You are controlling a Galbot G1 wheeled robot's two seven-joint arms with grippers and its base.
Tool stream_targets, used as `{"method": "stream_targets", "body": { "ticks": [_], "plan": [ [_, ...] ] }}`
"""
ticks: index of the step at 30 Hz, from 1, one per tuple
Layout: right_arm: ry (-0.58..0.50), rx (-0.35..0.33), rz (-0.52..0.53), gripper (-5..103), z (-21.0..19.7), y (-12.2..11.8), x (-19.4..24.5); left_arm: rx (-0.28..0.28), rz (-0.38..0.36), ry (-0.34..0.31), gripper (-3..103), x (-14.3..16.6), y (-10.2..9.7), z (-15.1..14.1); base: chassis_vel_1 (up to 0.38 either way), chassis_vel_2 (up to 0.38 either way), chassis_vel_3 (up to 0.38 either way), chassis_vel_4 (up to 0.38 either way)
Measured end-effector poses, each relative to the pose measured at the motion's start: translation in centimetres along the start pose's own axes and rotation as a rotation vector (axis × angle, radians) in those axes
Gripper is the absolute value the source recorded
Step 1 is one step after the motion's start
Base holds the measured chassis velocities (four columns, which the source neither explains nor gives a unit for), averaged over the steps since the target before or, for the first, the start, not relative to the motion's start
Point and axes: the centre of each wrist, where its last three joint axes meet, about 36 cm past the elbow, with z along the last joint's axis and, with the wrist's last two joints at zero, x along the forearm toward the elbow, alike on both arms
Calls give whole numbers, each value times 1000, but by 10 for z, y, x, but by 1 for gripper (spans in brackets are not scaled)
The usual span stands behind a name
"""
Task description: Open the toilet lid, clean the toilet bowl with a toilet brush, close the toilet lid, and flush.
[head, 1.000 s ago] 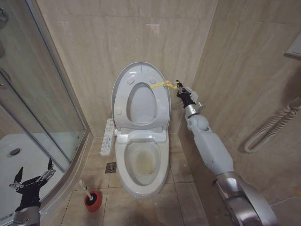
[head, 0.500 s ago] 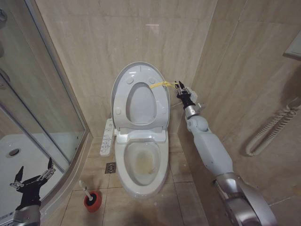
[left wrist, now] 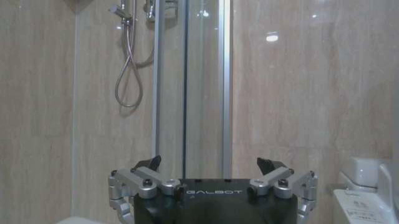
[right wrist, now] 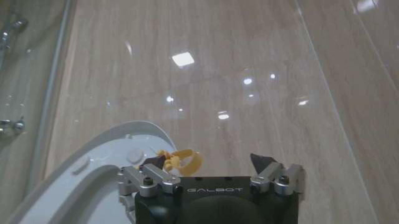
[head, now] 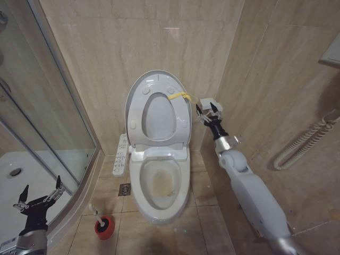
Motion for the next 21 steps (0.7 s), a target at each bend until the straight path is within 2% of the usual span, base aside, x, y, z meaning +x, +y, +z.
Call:
{"method": "stream_targets", "body": {
  "ticks": [6, 7, 12, 16, 20, 21],
  "plan": [
    [-10, -24, -19, 91, -16, 16, 31, 8, 15, -5, 100, 1, -6, -3, 0, 0, 0, 0],
    [-16, -32, -21, 100, -22, 22, 41, 10, 19, -7, 100, 1, -7, -3, 0, 0, 0, 0],
    [-38, -55, -12, 100, -46, 41, 67, 17, 28, -12, 100, 2, -11, -6, 0, 0, 0, 0],
    [-25, -83, 34, 100, -56, 58, 100, 24, 34, -20, 100, 2, -15, -9, 0, 0, 0, 0],
    [32, -116, 141, 100, -60, 81, 157, 34, 44, -26, 100, 0, -19, -10, 0, 0, 0, 0],
    [32, -116, 141, 100, -60, 81, 157, 34, 44, -26, 100, 0, -19, -10, 0, 0, 0, 0]
  ]
}}
